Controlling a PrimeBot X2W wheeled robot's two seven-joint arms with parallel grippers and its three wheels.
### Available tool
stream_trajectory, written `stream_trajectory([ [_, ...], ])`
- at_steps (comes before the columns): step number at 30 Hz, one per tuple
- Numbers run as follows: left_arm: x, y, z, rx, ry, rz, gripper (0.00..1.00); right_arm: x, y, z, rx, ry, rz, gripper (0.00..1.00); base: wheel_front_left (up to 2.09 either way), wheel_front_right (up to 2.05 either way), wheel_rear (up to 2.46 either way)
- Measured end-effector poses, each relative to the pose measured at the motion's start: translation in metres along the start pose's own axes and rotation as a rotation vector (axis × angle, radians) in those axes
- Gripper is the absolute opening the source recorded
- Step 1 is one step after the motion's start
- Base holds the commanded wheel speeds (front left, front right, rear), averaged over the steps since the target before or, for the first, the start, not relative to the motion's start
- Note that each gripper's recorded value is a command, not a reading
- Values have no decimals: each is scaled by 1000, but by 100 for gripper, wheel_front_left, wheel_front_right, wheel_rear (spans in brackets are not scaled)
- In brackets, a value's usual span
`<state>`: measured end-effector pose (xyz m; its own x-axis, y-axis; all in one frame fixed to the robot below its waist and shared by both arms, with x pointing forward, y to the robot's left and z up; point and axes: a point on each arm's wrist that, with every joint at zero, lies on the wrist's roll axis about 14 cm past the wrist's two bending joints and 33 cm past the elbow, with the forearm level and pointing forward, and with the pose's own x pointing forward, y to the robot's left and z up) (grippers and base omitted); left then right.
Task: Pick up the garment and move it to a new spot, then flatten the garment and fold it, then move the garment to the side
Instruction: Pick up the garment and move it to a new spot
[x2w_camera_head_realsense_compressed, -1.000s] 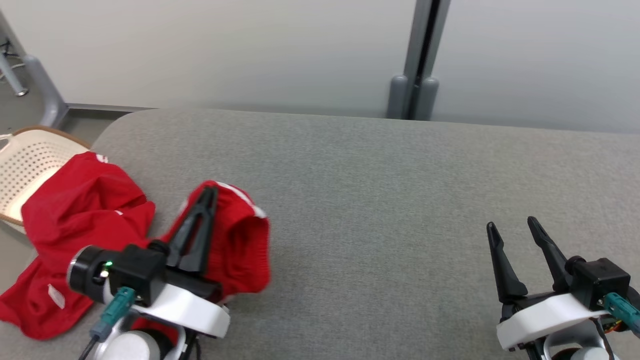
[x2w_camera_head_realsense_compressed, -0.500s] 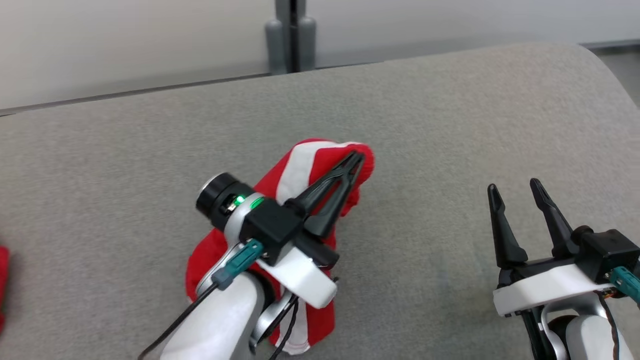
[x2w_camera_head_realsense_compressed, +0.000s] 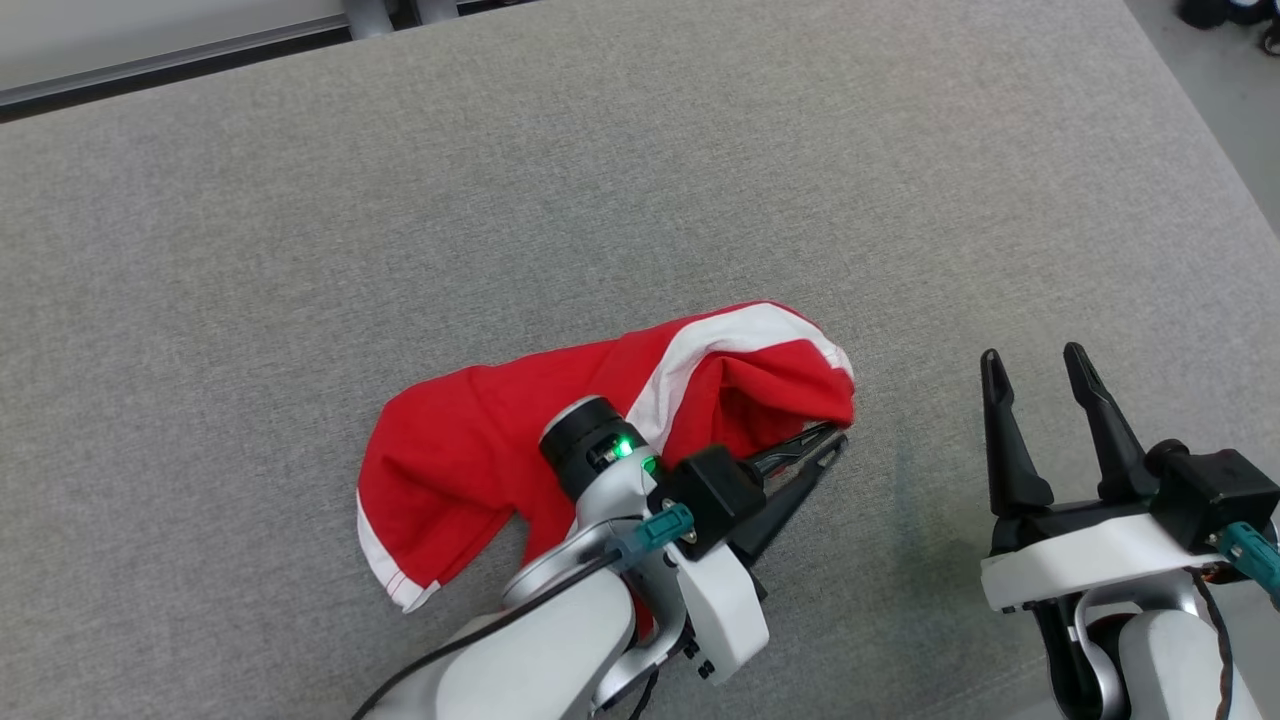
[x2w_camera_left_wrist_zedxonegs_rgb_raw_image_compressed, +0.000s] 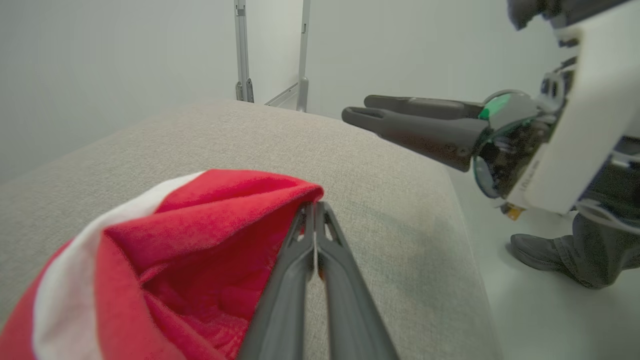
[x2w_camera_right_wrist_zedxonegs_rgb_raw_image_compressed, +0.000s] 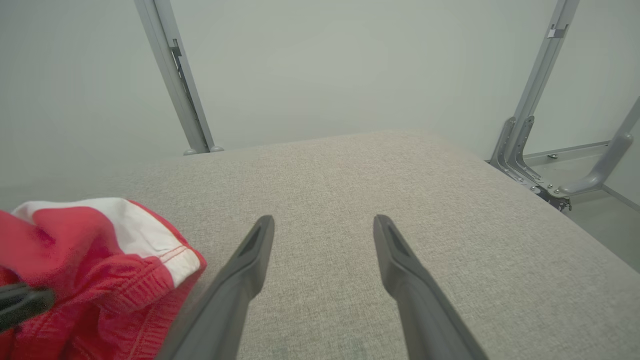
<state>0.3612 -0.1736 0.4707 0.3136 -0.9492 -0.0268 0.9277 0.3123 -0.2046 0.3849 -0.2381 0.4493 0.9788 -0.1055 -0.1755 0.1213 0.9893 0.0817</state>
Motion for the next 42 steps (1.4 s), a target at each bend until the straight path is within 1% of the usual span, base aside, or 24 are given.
stream_trajectory([
  [4, -8, -11, -7, 4, 2, -23, 100, 7, 10, 3, -2, -10, 31, 100, 0, 0, 0],
  [7, -19, -6, 5, 20, -52, 8, 100, 9, 20, 9, -4, -29, 61, 100, 0, 0, 0],
  [9, -29, -1, 13, 10, -86, 53, 100, 10, 25, 14, -10, -41, 80, 100, 0, 0, 0],
  [12, -49, 19, 28, 4, -142, 182, 100, 8, 33, 21, -14, -53, 107, 100, 0, 0, 0],
  [13, -49, 19, 28, 4, -142, 182, 100, 8, 33, 21, -14, -53, 107, 100, 0, 0, 0],
  [19, -111, 72, 56, 14, -232, 512, 100, 2, 52, 36, -18, -83, 166, 100, 0, 0, 0],
  [23, -160, 97, 74, 36, -295, 698, 100, -1, 65, 42, -24, -91, 205, 100, 0, 0, 0],
  [28, -230, 122, 79, 56, -329, 931, 100, -6, 80, 48, -26, -101, 247, 100, 0, 0, 0],
  [32, -287, 131, 71, 59, -325, 1087, 100, -12, 89, 50, -31, -105, 275, 100, 0, 0, 0],
  [33, -312, 132, 66, 60, -319, 1146, 100, -15, 93, 51, -35, -104, 288, 100, 0, 0, 0],
  [37, -344, 126, 55, 49, -302, 1203, 100, -22, 99, 55, -39, -111, 307, 100, 0, 0, 0],
  [42, -354, 113, 47, 48, -285, 1197, 100, -31, 99, 55, -45, -111, 316, 100, 0, 0, 0],
])
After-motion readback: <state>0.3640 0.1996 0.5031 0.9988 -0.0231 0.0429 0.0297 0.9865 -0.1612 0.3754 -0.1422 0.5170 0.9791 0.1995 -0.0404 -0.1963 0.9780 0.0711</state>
